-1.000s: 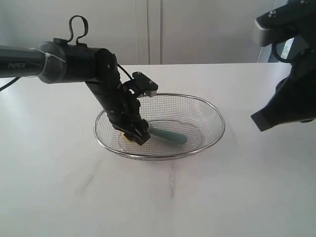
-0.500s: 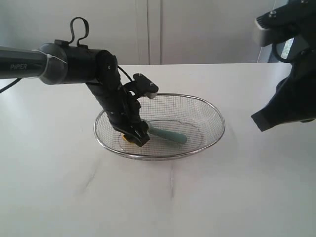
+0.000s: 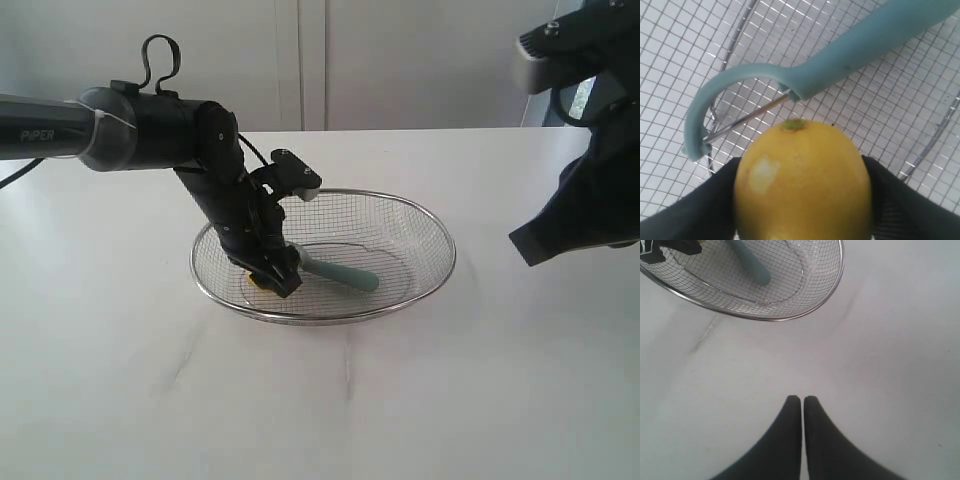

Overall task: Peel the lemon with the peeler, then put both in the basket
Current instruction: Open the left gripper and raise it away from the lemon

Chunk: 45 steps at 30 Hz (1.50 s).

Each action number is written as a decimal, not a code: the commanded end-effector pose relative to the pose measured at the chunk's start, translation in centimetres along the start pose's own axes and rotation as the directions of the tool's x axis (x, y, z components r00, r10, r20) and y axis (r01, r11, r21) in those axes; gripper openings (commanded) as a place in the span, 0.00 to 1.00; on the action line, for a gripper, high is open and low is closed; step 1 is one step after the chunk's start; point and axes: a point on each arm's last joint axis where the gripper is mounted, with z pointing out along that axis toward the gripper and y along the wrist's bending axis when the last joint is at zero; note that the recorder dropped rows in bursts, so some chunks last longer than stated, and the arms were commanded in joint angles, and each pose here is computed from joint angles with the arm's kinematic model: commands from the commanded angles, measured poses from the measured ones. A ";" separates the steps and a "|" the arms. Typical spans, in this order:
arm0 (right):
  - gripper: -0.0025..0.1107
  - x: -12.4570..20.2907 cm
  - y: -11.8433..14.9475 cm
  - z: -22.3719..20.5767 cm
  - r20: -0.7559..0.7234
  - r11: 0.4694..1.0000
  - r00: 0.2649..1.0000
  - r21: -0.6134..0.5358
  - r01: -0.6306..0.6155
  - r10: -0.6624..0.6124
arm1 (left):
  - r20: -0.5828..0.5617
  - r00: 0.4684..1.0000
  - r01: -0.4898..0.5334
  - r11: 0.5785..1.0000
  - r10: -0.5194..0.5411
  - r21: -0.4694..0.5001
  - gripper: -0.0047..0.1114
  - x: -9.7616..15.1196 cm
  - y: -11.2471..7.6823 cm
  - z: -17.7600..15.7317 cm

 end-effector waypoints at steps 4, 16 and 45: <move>0.05 0.0 -0.1 0.0 0.005 1.000 1.000 0.011 -0.001 0.001 | 0.006 1.000 0.000 1.000 0.000 0.009 0.78 -0.2 -0.2 -0.4; 0.05 0.1 -0.1 0.0 0.002 1.000 1.000 0.013 0.001 -0.001 | -0.012 1.000 -0.002 1.000 0.002 0.024 0.78 -0.1 -0.4 -1.3; 0.05 0.0 -0.3 -0.1 0.008 0.999 1.000 0.034 0.022 -0.022 | -0.051 0.989 0.133 0.989 -0.137 -0.072 0.17 4.6 -5.1 -23.5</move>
